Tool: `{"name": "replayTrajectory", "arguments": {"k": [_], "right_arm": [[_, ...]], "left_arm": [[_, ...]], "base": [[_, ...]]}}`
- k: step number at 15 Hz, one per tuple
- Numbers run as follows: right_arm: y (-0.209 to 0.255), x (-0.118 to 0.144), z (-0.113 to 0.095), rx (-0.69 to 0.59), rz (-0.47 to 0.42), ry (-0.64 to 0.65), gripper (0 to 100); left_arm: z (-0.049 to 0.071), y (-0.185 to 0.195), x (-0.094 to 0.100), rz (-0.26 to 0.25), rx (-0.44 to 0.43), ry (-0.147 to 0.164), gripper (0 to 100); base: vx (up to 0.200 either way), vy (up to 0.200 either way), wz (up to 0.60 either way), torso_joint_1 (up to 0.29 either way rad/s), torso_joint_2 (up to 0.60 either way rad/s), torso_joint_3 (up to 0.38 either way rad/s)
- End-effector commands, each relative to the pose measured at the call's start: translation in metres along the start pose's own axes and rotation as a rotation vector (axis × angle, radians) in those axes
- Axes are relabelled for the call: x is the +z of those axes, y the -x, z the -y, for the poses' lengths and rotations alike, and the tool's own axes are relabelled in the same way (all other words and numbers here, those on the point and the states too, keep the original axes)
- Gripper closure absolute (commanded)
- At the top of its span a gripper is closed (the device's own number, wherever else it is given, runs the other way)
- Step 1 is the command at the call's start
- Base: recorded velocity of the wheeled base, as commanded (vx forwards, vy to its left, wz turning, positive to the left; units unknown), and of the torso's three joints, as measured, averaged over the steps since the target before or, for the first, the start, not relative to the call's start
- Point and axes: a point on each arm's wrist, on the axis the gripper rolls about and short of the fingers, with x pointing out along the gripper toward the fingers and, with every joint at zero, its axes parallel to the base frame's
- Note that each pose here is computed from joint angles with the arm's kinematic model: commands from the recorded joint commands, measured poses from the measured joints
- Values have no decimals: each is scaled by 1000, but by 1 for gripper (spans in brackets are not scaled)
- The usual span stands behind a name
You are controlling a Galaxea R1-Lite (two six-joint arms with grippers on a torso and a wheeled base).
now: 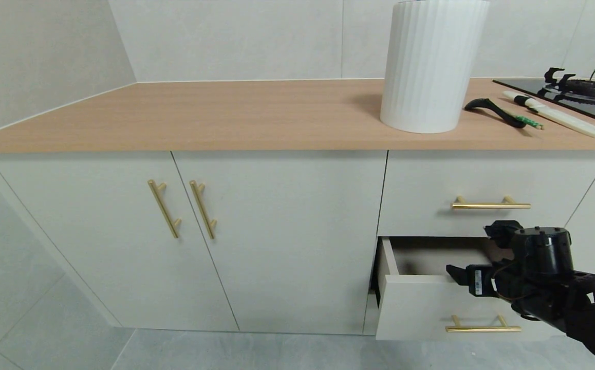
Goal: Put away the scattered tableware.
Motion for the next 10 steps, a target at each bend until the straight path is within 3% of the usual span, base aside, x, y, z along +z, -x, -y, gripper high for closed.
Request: {"name": "replayTrajectory", "arguments": {"k": [1,5,10], "right_arm": [[5,1,0,5,-18,3,0],[25,9,2,19,-53,14,0],[50,17,3,97,-188,32,0]], "left_arm": [[0,0,0,-1,-1,0,0],[0,0,0,-1,-2,0,0],[0,0,0,-1,-1,0,0]], "base": [[0,0,0,0,0,0],[0,0,0,0,0,0],[0,0,0,0,0,0]]}}
